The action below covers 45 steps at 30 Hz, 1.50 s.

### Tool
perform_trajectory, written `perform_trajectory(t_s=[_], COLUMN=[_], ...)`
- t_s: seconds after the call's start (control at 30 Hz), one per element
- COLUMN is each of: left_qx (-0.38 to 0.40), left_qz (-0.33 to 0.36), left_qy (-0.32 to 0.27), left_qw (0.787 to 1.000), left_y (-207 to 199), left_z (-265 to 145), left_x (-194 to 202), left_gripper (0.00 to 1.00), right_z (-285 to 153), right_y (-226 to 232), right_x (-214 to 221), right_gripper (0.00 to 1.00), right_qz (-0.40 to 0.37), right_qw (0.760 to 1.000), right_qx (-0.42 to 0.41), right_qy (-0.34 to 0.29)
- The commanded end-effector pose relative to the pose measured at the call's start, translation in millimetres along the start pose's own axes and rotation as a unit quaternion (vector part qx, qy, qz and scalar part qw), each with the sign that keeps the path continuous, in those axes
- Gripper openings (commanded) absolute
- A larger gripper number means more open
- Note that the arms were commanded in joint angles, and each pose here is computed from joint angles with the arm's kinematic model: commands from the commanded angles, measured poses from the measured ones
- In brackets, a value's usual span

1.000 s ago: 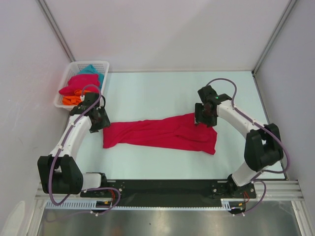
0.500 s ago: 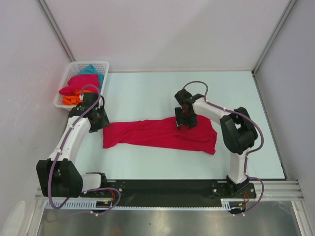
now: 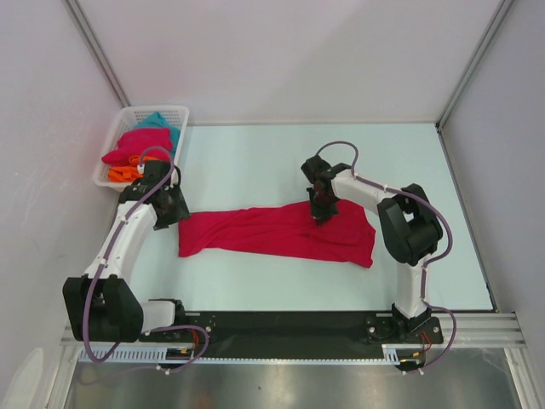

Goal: Fold and stack the t-shirts

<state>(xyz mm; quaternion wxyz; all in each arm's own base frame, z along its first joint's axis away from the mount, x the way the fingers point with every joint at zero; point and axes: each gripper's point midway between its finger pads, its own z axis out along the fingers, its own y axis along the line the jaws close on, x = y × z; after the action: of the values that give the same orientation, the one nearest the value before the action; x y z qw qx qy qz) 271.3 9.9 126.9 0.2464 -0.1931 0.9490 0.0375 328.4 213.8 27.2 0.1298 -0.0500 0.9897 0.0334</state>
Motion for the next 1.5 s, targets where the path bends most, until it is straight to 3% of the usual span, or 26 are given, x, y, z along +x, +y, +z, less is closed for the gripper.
perform_trajectory(t_s=[0.0, 0.33, 0.7, 0.87, 1.47], left_qx=[0.0, -0.002, -0.001, 0.001, 0.003], left_qz=[0.008, 0.01, 0.016, 0.017, 0.018], left_qy=[-0.018, -0.015, -0.012, -0.007, -0.002], left_qw=[1.0, 1.0, 1.0, 1.0, 1.0], left_y=[1, 2, 3, 2, 2], left_z=[-5, 1, 6, 9, 16], left_x=[-9, -5, 2, 4, 5], left_gripper=[0.58, 0.58, 0.57, 0.57, 0.58], right_z=[-31, -66, -35, -31, -74], right_y=[2, 24, 21, 24, 0], right_x=[-10, 23, 76, 79, 60], right_gripper=[0.0, 0.01, 0.11, 0.31, 0.44], right_qz=[0.003, -0.01, -0.02, -0.026, -0.025], right_qw=[0.999, 0.998, 0.999, 0.999, 0.994], right_qx=[0.003, 0.004, 0.028, 0.031, 0.089], right_qy=[-0.043, -0.06, -0.009, -0.002, -0.057])
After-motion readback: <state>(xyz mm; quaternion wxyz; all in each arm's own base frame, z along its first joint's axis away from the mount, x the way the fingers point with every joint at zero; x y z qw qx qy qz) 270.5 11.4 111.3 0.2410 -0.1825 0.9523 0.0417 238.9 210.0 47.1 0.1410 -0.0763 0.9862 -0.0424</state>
